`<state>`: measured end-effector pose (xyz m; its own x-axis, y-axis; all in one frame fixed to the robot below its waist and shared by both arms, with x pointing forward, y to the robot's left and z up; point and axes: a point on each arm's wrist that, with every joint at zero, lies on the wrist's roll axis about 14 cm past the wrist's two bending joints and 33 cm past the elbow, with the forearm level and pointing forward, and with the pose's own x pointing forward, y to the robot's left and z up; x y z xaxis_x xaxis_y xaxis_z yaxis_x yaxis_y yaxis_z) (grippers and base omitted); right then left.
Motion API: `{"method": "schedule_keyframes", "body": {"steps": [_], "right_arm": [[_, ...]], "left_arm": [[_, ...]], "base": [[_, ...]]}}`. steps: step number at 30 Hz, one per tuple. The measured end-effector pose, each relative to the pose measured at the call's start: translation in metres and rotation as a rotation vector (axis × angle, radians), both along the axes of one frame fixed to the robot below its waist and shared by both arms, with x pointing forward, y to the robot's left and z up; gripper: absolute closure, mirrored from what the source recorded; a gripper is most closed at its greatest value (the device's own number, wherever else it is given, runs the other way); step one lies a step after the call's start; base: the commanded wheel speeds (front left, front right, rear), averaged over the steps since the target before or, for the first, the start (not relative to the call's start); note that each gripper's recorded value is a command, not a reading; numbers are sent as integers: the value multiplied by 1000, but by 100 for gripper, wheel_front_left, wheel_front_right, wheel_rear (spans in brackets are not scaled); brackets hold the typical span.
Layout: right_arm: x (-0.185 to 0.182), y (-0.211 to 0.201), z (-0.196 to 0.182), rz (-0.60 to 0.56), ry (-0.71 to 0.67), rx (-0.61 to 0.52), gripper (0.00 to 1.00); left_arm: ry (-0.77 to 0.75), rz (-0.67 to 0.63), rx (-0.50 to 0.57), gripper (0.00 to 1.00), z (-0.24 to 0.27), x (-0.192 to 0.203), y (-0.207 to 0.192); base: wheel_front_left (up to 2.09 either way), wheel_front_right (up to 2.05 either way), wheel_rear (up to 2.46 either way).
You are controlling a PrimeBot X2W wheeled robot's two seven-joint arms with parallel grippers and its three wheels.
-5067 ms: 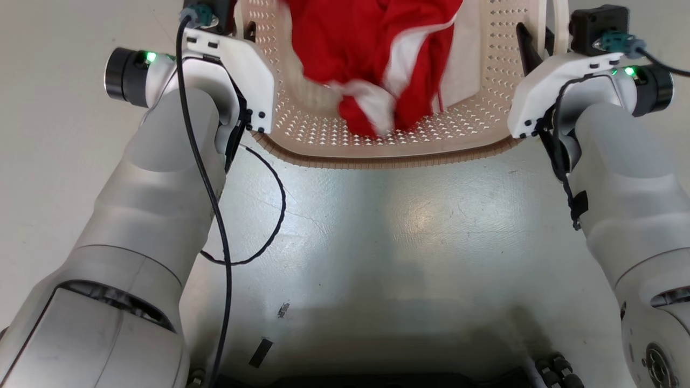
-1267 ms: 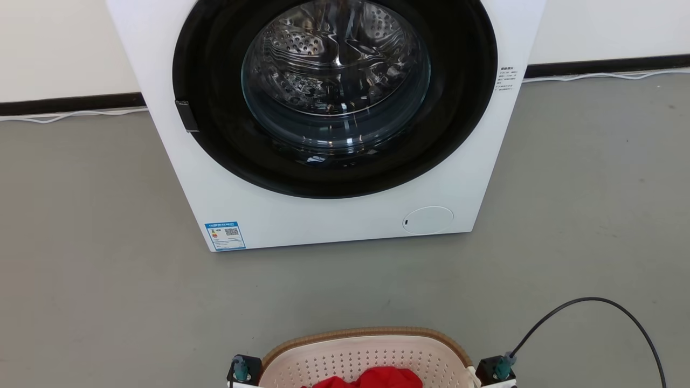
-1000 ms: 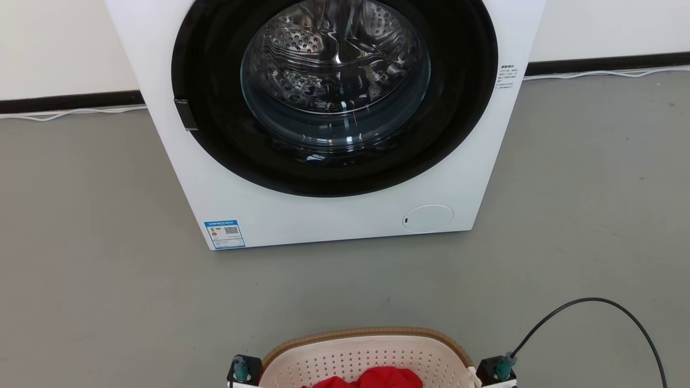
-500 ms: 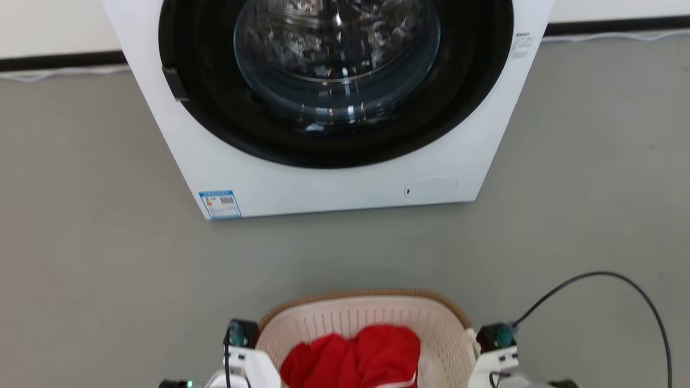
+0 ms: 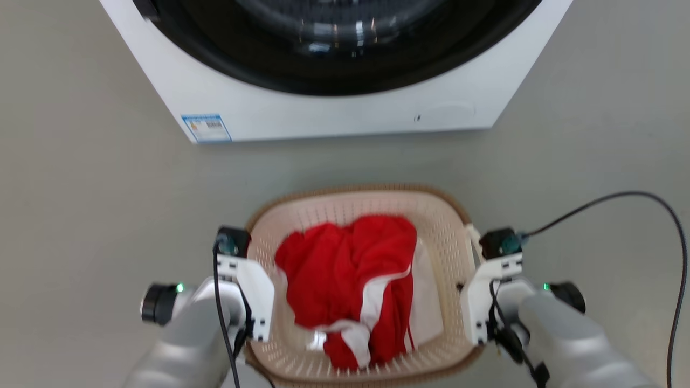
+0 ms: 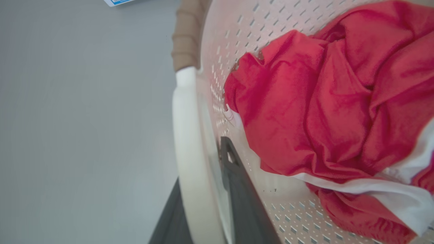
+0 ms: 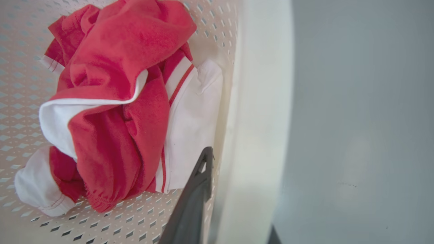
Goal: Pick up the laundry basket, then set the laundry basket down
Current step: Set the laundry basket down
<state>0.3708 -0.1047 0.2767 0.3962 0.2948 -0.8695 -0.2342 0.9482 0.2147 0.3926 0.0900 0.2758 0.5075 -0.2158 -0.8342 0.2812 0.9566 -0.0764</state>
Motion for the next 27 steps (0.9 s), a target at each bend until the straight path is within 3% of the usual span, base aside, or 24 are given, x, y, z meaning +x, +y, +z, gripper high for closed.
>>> {"method": "schedule_keyframes", "body": {"steps": [18, 27], "right_arm": [[102, -10, -69, -11, -76, -32, 100], [123, -12, -118, -55, -67, -21, 100]], "left_arm": [[-49, -16, -10, 100, -64, 104, -9], [-16, -5, -15, 100, -114, 117, -9]], "base": [[0, 0, 0], [0, 0, 0]]}}
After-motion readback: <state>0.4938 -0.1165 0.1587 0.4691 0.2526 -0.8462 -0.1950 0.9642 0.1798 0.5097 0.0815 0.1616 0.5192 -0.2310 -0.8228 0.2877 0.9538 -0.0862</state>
